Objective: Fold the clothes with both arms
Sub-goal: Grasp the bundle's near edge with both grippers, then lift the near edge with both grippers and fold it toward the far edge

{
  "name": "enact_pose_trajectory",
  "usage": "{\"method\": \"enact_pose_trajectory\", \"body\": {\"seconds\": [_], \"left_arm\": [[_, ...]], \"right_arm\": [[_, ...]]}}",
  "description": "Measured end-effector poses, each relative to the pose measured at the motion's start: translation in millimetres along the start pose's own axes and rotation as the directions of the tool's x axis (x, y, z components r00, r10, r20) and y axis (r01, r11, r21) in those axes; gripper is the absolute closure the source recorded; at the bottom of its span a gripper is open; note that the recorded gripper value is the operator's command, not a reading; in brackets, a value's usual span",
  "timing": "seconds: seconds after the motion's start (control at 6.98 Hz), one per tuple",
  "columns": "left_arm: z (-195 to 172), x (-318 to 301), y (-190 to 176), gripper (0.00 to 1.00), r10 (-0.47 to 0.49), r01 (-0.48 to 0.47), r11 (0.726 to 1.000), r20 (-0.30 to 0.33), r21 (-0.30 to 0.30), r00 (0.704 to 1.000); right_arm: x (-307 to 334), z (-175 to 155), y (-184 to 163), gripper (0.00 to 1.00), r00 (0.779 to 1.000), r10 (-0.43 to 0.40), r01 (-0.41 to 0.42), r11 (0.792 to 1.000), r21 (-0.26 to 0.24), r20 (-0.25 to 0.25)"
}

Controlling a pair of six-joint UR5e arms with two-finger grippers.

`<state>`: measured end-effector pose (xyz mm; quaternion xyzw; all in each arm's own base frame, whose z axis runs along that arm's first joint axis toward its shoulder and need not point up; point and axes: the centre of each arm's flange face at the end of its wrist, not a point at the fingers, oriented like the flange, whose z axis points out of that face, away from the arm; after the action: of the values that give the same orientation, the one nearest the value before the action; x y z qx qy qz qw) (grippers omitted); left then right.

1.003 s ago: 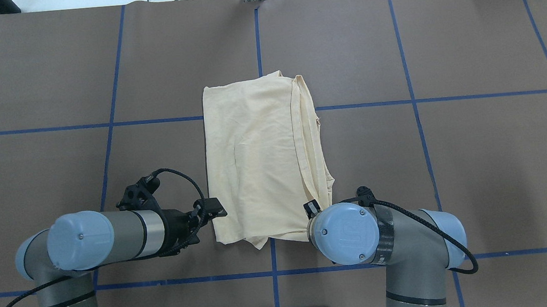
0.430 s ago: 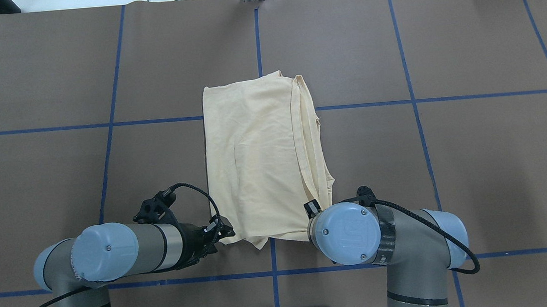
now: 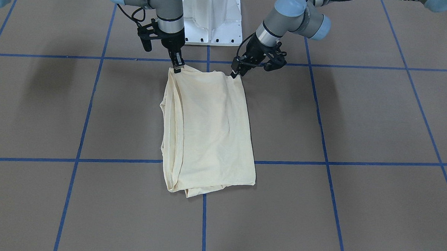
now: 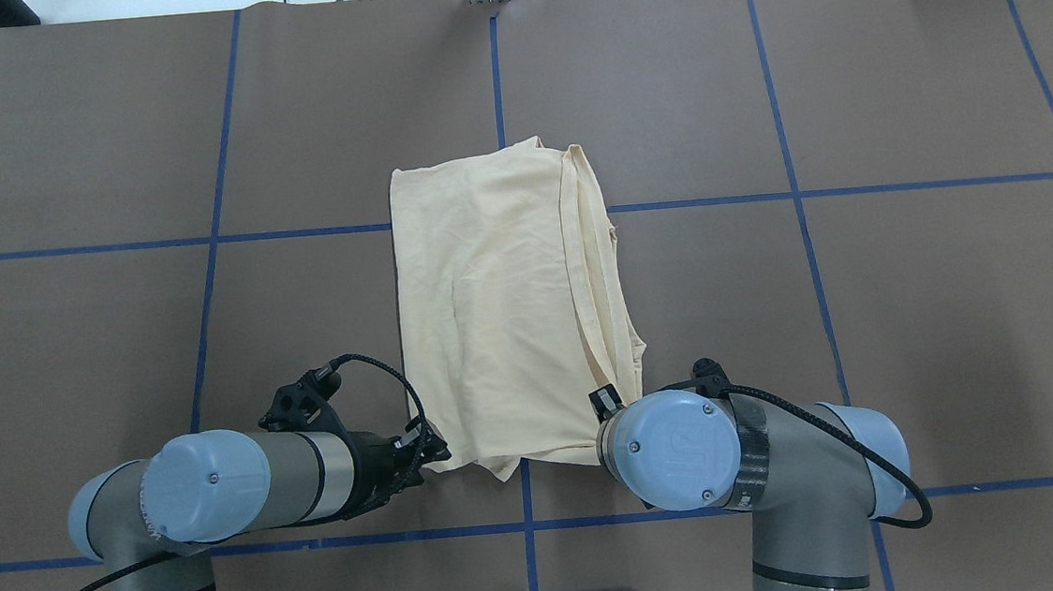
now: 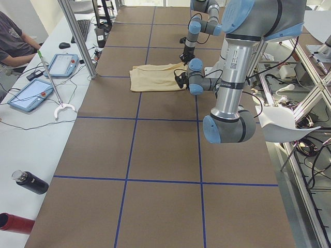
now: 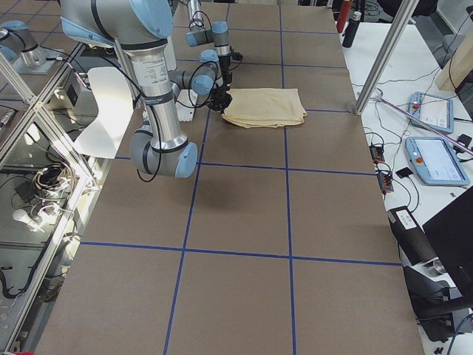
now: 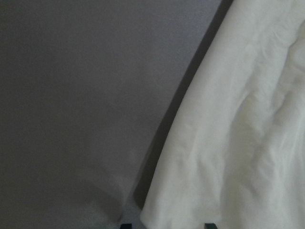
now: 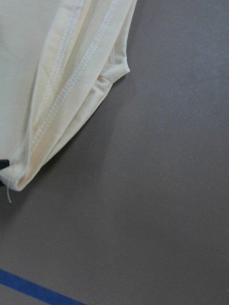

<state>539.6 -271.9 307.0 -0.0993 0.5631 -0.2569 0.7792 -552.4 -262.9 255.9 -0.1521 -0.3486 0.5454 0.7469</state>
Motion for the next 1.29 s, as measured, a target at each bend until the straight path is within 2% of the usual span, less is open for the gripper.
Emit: {"method": "enact_pose_trajectory", "body": {"seconds": [0.14,0.43,1.0,1.29], "left_arm": [[0.4,-1.2,-0.2,0.61,0.000,0.000,1.000,0.002,0.000,1.000],[0.7,-1.5,-0.1,1.00,-0.003,0.003,1.000,0.003,0.000,1.000],[-9.2,0.3,-0.9,1.00,-0.014,0.014,1.000,-0.011,-0.002,1.000],[-46.3,-4.2,2.2,1.00,-0.013,0.012,1.000,-0.041,-0.025,0.999]], "right_arm": [[0.3,-1.0,-0.6,1.00,1.000,0.000,0.000,1.000,-0.001,0.001],[0.4,-3.0,-0.7,1.00,1.000,0.000,0.000,1.000,-0.005,0.003],[2.1,-1.3,-3.5,1.00,1.000,0.000,0.000,1.000,0.000,0.000],[8.8,-10.1,-9.8,1.00,1.000,-0.002,0.002,1.000,-0.011,0.004]]}}
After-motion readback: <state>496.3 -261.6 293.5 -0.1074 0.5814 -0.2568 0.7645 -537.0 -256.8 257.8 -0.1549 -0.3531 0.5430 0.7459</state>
